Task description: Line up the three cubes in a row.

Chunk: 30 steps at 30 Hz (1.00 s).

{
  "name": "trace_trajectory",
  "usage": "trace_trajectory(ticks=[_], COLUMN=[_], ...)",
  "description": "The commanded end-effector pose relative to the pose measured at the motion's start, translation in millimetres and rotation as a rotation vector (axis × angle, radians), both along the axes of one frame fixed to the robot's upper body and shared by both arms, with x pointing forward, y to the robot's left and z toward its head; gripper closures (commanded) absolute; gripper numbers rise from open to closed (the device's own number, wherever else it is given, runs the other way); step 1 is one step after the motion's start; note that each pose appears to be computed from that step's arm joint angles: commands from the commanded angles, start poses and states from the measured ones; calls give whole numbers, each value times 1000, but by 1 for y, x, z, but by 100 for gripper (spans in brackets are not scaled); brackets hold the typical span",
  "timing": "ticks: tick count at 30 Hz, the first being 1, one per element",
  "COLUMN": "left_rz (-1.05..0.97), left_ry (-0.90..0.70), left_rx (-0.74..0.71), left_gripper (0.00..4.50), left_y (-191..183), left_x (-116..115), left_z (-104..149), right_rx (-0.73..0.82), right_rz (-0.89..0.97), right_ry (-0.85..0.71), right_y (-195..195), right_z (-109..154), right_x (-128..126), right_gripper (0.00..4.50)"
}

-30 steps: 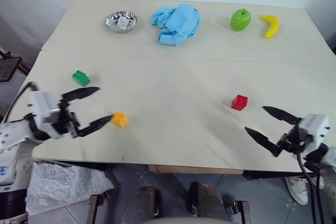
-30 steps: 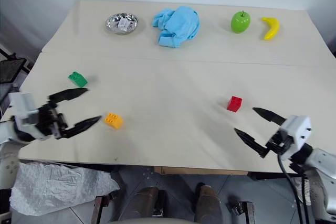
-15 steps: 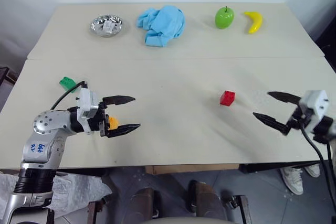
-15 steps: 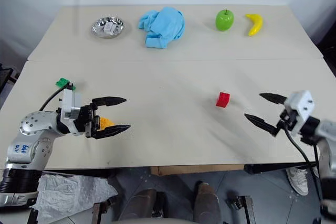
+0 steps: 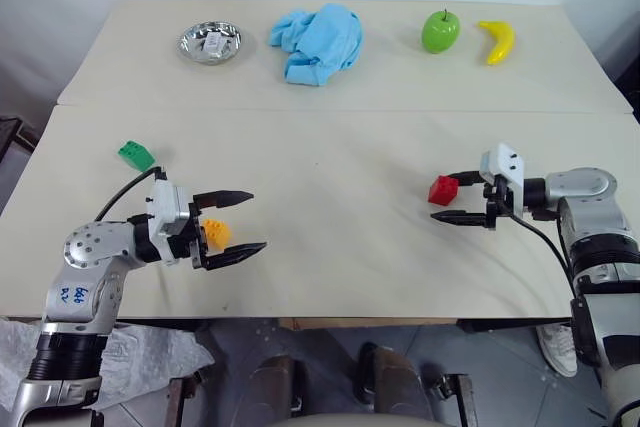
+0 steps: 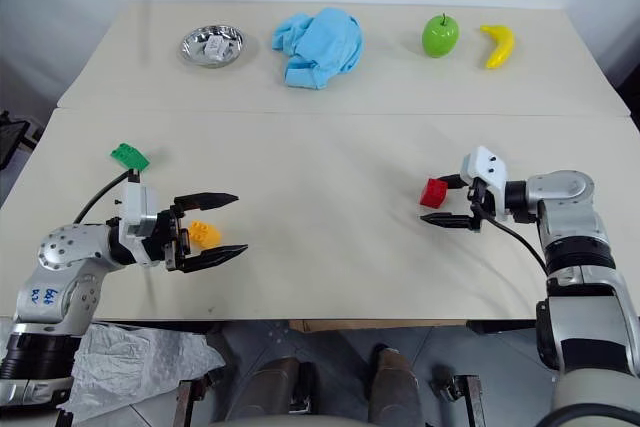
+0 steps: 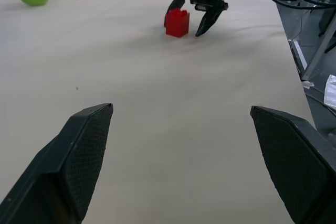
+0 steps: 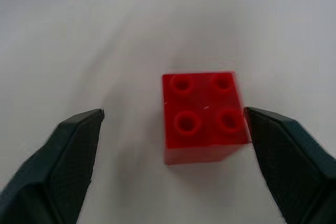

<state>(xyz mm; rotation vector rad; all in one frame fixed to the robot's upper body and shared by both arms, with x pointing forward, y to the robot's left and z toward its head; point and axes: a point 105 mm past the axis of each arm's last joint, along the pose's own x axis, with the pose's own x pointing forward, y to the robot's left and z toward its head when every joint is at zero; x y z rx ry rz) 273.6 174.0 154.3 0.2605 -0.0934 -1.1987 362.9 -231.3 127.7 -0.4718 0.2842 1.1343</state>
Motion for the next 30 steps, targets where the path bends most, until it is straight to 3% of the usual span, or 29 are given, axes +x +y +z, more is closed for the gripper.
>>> trace_trajectory(ticks=[1,5,12,23,24,30], left_rz=[19,27,22,19,22,191], left_ry=[-49,-44,-29,-28,-33,-81], left_rx=[8,13,21,29,30,-18], left_gripper=[0,0,0,0,0,0], left_y=[4,6,5,4,5,35], left_x=[-3,-4,-6,-6,-7,-4], left_z=[11,9,5,2,2,9], right_rx=[12,33,25,2,3,73], right_rz=[55,141,330,380,376,403], right_ry=[-35,-79,-42,-21,-9,-146], right_y=[4,24,73,106,107,99], right_z=[14,25,27,19,17,43], right_x=[1,4,1,7,8,5], right_gripper=[165,301,299,299,226,37])
